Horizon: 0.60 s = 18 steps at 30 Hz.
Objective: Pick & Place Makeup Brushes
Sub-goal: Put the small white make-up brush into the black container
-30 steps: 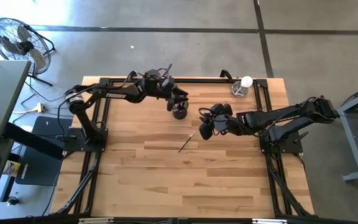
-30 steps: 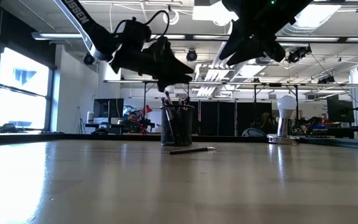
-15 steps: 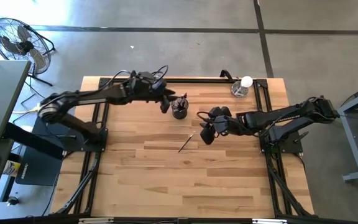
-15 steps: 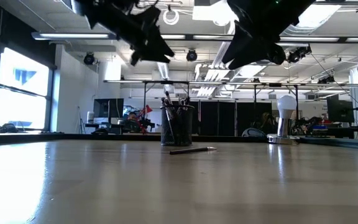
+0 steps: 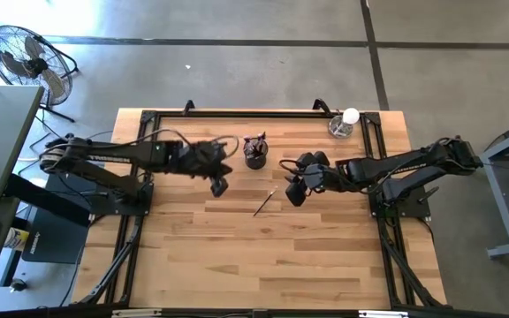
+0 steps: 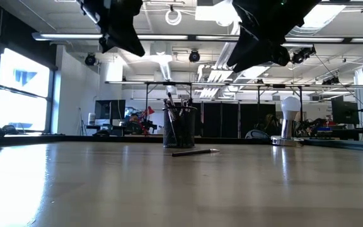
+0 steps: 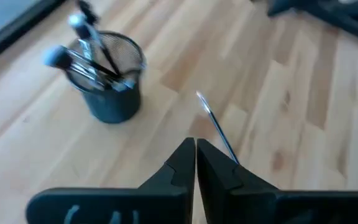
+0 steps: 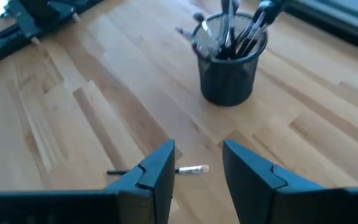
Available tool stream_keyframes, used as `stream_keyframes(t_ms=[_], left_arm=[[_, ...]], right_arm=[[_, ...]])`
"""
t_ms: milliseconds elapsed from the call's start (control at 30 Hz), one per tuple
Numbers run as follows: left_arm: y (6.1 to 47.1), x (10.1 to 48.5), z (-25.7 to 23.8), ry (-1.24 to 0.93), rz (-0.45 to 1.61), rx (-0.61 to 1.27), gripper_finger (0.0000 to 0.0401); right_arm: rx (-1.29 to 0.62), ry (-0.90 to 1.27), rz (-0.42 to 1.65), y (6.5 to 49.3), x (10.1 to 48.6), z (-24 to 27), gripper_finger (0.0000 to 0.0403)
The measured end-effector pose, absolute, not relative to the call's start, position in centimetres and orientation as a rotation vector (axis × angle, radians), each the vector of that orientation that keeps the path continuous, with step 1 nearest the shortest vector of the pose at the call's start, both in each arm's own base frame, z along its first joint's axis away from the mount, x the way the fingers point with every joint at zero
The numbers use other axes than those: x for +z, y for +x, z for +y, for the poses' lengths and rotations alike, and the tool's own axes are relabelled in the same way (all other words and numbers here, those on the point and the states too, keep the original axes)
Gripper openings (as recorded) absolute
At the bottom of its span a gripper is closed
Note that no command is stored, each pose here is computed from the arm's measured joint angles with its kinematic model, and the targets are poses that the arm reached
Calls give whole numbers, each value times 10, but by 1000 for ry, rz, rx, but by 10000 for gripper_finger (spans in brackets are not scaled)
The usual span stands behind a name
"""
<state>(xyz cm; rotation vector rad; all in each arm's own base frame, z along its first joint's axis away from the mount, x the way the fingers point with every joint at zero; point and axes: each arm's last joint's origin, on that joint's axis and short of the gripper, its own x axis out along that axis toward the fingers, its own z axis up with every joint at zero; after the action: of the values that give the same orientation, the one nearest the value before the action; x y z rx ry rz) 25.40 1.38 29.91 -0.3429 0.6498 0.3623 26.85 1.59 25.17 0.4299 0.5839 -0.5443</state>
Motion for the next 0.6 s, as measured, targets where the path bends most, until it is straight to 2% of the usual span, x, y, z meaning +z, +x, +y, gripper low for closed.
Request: stream_keyframes(t_ms=[133,333,433,600], left_arm=[[253,276,-8,-274,706,306,2],[222,238,-24,-332,644,234,1],[204,225,-28,-376,629,191,1],[183,229,-28,-391,553,148,1]], right_arm=[[-540,499,540,271,254,16,116],[-462,499,341,288,274,25,11],[-482,486,354,306,284,30,14],[-535,457,531,351,289,40,5]])
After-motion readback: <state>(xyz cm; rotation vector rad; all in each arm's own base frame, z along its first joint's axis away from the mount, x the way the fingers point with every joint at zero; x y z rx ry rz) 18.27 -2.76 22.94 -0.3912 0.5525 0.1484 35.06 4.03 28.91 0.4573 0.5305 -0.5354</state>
